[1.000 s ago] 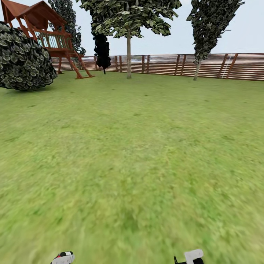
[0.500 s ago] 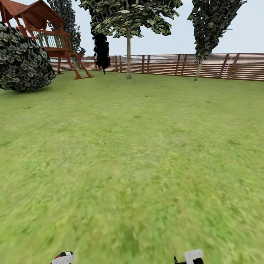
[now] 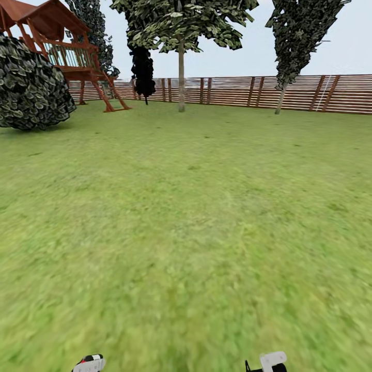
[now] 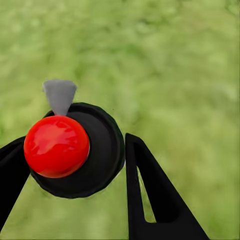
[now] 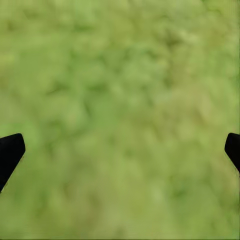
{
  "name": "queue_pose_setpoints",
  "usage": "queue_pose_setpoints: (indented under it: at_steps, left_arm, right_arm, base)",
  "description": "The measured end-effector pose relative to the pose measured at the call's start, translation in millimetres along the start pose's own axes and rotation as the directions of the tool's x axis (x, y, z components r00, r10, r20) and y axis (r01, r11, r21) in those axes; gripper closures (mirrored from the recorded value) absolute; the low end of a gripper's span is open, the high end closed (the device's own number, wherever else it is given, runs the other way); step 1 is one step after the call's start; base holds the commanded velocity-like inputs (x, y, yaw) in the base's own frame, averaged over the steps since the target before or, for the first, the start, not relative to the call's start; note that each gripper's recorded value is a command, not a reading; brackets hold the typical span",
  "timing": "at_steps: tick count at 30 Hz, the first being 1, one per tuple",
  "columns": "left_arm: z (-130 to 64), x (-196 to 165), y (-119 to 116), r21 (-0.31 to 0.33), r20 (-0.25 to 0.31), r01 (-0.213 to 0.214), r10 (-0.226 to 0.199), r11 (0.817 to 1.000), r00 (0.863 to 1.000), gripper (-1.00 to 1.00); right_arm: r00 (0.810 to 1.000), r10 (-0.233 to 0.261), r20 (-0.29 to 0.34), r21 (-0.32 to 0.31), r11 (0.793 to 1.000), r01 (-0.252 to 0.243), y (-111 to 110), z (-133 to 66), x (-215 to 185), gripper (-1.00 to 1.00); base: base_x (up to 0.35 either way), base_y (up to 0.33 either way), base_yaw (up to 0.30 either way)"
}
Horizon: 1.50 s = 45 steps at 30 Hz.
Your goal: In the garden, pick up the pesticide atomizer on the floor and spray pesticide onto both trees until each tree trunk is fully covered.
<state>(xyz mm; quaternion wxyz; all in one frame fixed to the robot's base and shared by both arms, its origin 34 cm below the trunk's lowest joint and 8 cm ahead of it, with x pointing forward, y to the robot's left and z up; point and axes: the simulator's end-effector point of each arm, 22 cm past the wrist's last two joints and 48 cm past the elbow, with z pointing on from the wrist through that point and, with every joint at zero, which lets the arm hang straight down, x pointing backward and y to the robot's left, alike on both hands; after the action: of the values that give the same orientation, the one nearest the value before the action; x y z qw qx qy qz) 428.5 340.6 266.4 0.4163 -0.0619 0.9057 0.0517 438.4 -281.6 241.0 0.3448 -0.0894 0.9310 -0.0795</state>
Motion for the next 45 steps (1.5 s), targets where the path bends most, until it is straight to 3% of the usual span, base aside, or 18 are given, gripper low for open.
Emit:
queue_pose_setpoints:
  at_steps: [45]
  left_arm:
    - [0.0,0.0,0.1,-0.001,0.000,0.000,0.000,1.000,1.000,1.00]
  right_arm:
    - [1.000,0.000,0.000,0.000,1.000,0.000,0.0,0.0,0.0,-1.00]
  base:
    - [0.338,0.000,0.000]
